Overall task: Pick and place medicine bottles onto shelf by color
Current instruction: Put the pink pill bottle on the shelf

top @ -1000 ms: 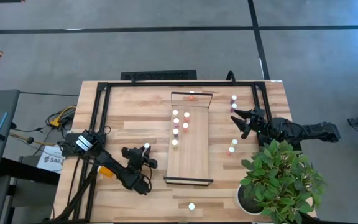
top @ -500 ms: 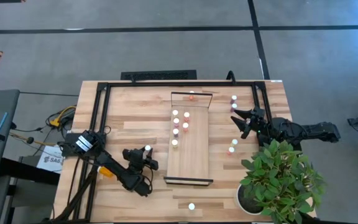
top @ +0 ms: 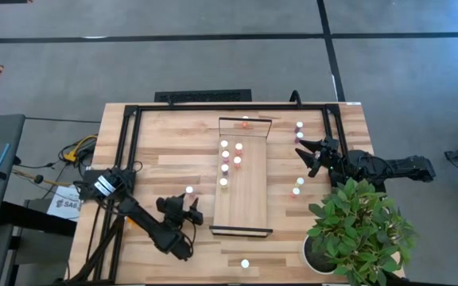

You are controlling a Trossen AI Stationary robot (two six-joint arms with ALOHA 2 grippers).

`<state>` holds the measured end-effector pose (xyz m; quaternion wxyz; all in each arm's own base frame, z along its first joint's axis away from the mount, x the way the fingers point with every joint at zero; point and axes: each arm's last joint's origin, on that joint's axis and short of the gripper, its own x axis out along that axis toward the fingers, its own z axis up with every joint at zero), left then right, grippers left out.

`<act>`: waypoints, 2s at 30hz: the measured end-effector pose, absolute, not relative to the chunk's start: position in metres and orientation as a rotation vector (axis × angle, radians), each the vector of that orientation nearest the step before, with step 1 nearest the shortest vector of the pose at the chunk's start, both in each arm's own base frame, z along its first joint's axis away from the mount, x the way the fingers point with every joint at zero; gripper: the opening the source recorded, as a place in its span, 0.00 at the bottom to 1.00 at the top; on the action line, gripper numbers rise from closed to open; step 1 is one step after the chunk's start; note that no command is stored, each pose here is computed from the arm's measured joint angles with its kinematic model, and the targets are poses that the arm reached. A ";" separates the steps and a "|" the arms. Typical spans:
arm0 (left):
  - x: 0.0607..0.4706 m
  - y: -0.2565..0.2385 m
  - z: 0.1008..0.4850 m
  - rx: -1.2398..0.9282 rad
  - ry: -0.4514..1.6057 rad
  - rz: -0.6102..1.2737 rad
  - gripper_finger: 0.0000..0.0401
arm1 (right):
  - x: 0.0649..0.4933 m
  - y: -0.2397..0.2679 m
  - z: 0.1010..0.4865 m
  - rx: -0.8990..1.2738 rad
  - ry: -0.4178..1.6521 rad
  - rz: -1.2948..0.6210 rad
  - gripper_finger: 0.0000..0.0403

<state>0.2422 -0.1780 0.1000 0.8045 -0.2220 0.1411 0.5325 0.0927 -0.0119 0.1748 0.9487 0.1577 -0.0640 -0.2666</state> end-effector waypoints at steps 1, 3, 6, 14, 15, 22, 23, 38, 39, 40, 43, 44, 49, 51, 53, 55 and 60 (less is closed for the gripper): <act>0.242 -0.180 0.102 -0.478 0.316 1.151 0.64 | 0.093 -0.012 0.175 0.321 -0.130 -0.543 0.62; 0.242 -0.182 0.106 -0.486 0.346 1.177 0.64 | 0.093 -0.012 0.175 0.321 -0.131 -0.543 0.62; 0.241 -0.187 0.112 -0.536 0.371 1.217 0.65 | 0.093 -0.012 0.175 0.321 -0.130 -0.542 0.62; 0.243 -0.199 0.150 -0.713 0.529 1.227 0.65 | 0.093 -0.012 0.175 0.321 -0.130 -0.542 0.62; 0.242 -0.199 0.157 -0.726 0.568 1.217 0.65 | 0.093 -0.012 0.175 0.321 -0.130 -0.543 0.62; 0.240 -0.167 0.218 -0.883 0.912 1.145 0.65 | 0.093 -0.012 0.175 0.321 -0.131 -0.543 0.62; 0.241 -0.160 0.225 -0.909 0.959 1.124 0.65 | 0.093 -0.012 0.175 0.321 -0.130 -0.543 0.62; 0.279 -0.074 0.245 -1.093 1.349 0.811 0.65 | 0.093 -0.012 0.175 0.321 -0.130 -0.543 0.62; 0.280 -0.072 0.245 -1.064 1.341 0.799 0.65 | 0.093 -0.012 0.175 0.321 -0.130 -0.543 0.62; 0.282 -0.070 0.243 -1.037 1.331 0.795 0.65 | 0.093 -0.012 0.175 0.321 -0.130 -0.543 0.62; 0.281 -0.067 0.242 -0.967 1.301 0.826 0.65 | 0.093 -0.012 0.175 0.321 -0.130 -0.543 0.62; 0.282 -0.066 0.241 -0.961 1.287 0.843 0.65 | 0.093 -0.012 0.175 0.321 -0.130 -0.542 0.62; 0.282 -0.061 0.235 -0.990 1.202 0.959 0.65 | 0.093 -0.012 0.175 0.321 -0.130 -0.543 0.62; 0.282 -0.057 0.232 -1.016 1.180 0.997 0.65 | 0.093 -0.012 0.175 0.321 -0.130 -0.543 0.62; 0.283 -0.053 0.227 -1.064 1.153 1.030 0.65 | 0.093 -0.012 0.175 0.321 -0.130 -0.543 0.62; 0.281 -0.049 0.221 -1.114 1.143 1.078 0.65 | 0.093 -0.012 0.175 0.321 -0.130 -0.543 0.62; 0.279 -0.037 0.212 -1.277 1.097 1.223 0.65 | 0.093 -0.012 0.175 0.321 -0.130 -0.543 0.62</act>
